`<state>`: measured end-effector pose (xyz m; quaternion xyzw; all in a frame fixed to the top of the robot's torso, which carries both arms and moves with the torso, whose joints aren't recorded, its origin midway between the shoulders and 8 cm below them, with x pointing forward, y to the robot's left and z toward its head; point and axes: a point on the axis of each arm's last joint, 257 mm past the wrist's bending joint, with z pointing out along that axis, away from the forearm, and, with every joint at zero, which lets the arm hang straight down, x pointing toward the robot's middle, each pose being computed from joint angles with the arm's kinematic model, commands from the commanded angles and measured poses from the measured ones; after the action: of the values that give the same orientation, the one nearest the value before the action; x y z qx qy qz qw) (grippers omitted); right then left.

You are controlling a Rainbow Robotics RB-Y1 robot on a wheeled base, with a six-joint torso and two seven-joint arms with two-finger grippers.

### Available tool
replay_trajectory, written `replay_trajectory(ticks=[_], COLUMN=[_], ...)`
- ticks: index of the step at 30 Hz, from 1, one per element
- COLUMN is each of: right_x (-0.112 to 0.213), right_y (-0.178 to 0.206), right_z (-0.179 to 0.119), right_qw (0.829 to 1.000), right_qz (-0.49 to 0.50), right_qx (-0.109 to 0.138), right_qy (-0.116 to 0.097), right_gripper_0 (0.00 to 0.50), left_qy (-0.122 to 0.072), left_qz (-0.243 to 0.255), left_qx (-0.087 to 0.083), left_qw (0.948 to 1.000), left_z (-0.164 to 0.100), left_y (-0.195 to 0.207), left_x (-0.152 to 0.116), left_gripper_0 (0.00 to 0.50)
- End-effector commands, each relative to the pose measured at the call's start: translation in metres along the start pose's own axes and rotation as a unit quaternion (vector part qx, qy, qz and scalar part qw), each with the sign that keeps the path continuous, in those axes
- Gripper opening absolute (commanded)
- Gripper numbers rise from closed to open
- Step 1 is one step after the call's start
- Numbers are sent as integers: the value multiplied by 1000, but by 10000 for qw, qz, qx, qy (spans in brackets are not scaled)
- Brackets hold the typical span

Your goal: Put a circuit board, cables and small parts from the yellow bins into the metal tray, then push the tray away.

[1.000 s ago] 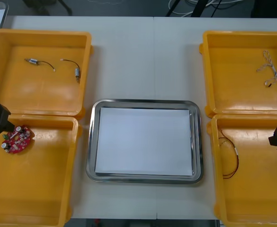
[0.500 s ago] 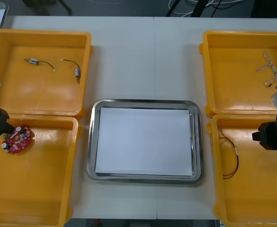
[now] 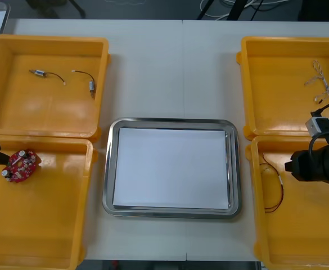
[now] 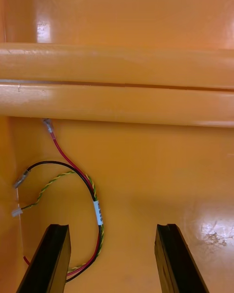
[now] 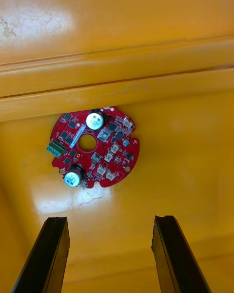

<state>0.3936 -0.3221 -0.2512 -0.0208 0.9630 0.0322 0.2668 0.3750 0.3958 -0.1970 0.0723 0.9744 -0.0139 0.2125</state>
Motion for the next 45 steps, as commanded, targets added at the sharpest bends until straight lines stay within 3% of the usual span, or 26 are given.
replay_trajectory(ticks=[1,7,19,28,45], right_x=[13,22,26,34,41], right_y=[4,-2,10,11,11], right_z=[10,24,43,50,69], right_qw=[9999,9981,9990,9972,9982], right_qz=[-57,-216,-68,-277,-65], right_qx=[124,551,390,648,540], right_qy=[98,190,183,252,233], right_gripper_0=[500,500,500,489,489], left_qy=[0,-118,-135,-55,-49], left_qz=[1192,1456,1639,1604,1485], left_qx=[-220,-210,-184,-138,-67], left_qw=[9926,9891,9862,9869,9889], left_z=[-5,15,46,59,75], left_y=[29,38,44,43,43], left_x=[-1,-3,8,18,32], left_gripper_0=[500,500,500,500,500])
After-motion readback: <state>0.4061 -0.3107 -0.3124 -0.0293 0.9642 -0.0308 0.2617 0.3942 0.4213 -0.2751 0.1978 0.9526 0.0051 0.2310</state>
